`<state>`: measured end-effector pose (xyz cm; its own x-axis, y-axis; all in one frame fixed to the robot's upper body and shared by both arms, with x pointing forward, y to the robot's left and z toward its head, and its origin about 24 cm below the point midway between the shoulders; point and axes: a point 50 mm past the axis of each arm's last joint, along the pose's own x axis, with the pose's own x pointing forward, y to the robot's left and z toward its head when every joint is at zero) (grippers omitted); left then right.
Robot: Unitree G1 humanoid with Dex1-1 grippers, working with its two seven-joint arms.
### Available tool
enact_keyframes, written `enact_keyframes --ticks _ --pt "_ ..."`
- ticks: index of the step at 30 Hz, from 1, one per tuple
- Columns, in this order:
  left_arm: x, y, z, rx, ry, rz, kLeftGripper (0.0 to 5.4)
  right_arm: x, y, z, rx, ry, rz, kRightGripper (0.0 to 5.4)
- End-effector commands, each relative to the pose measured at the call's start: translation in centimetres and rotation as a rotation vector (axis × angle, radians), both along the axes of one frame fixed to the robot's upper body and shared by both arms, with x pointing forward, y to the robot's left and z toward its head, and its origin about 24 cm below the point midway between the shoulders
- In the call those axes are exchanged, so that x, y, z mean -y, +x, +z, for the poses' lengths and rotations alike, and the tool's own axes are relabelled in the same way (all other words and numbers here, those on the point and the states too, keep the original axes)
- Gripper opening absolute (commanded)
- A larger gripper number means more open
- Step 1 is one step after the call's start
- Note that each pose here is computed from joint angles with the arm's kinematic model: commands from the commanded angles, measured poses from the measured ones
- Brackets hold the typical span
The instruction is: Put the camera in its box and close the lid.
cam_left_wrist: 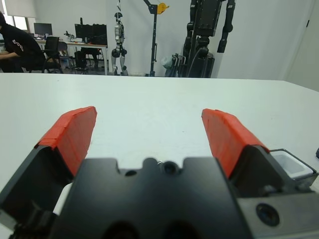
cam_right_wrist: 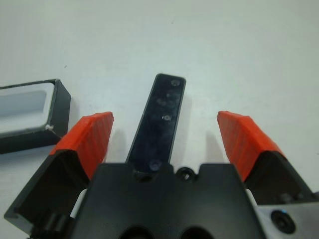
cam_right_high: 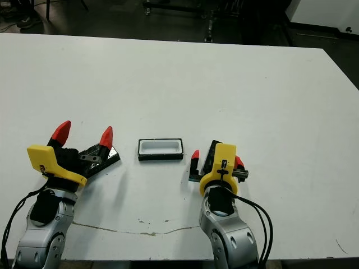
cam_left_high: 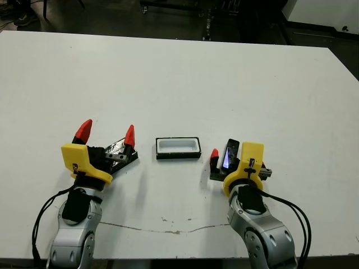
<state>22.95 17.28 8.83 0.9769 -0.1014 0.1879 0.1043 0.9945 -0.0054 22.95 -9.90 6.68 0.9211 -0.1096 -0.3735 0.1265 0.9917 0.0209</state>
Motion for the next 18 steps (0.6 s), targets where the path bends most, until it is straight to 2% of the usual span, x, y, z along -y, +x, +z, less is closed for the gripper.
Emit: enact_keyframes --ticks 1,18 --pt "-0.08 -0.18 -0.16 -0.009 0.003 0.002 5.39 -1.18 -0.13 -0.26 -0.045 0.102 -0.013 5.40" --pt "0.00 -0.21 -0.18 -0.014 0.006 -0.004 5.39 -1.19 -0.32 -0.78 -0.083 0.177 -0.025 5.40"
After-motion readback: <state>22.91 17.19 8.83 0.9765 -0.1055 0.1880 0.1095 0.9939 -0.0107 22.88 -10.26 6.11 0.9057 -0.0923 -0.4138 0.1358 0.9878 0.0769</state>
